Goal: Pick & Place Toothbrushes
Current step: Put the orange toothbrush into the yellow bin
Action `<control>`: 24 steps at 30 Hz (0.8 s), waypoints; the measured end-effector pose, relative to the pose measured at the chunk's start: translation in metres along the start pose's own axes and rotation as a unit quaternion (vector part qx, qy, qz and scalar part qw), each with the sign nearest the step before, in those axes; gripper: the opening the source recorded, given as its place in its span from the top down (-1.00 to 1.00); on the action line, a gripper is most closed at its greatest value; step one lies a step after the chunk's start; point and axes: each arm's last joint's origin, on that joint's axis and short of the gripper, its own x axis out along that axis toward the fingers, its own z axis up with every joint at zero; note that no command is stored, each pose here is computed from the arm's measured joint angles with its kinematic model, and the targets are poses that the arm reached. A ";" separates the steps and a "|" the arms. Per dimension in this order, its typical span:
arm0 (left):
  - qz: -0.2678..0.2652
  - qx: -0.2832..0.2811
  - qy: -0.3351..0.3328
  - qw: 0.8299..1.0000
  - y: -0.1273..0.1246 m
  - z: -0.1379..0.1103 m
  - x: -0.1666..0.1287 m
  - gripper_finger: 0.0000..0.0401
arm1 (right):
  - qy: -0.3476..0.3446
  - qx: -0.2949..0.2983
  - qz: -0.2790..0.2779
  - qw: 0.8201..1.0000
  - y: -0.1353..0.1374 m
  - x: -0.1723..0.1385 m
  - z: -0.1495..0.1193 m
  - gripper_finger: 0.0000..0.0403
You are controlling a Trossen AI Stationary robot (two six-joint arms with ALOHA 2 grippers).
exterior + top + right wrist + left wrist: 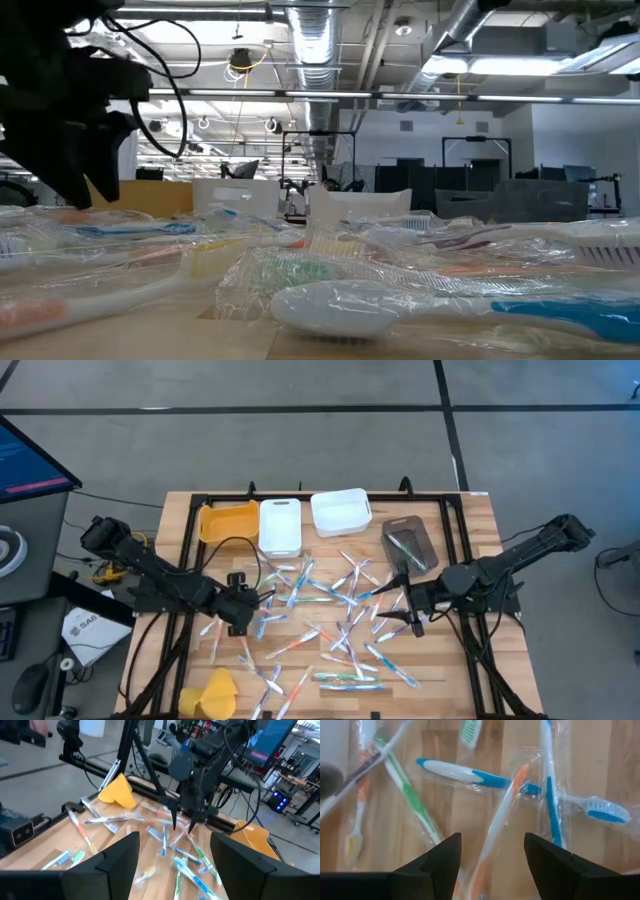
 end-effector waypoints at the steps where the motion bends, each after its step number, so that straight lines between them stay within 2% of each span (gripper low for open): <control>1: -0.002 0.000 0.001 1.000 0.000 -0.001 0.001 -0.04 | -0.010 0.003 -0.003 1.000 -0.001 0.000 0.002 -0.19; 6: 0.004 0.006 0.011 1.000 0.003 -0.007 0.006 -0.03 | -0.017 0.002 -0.009 1.000 -0.003 0.000 0.003 -0.19; 14: 0.005 -0.024 0.025 0.999 0.012 -0.007 0.013 0.01 | -0.027 -0.057 -0.038 0.997 -0.013 0.002 0.004 -0.19; 24: 0.000 -0.054 0.044 0.998 0.021 -0.005 0.019 0.30 | -0.008 -0.060 -0.082 0.995 -0.032 0.004 -0.002 -0.19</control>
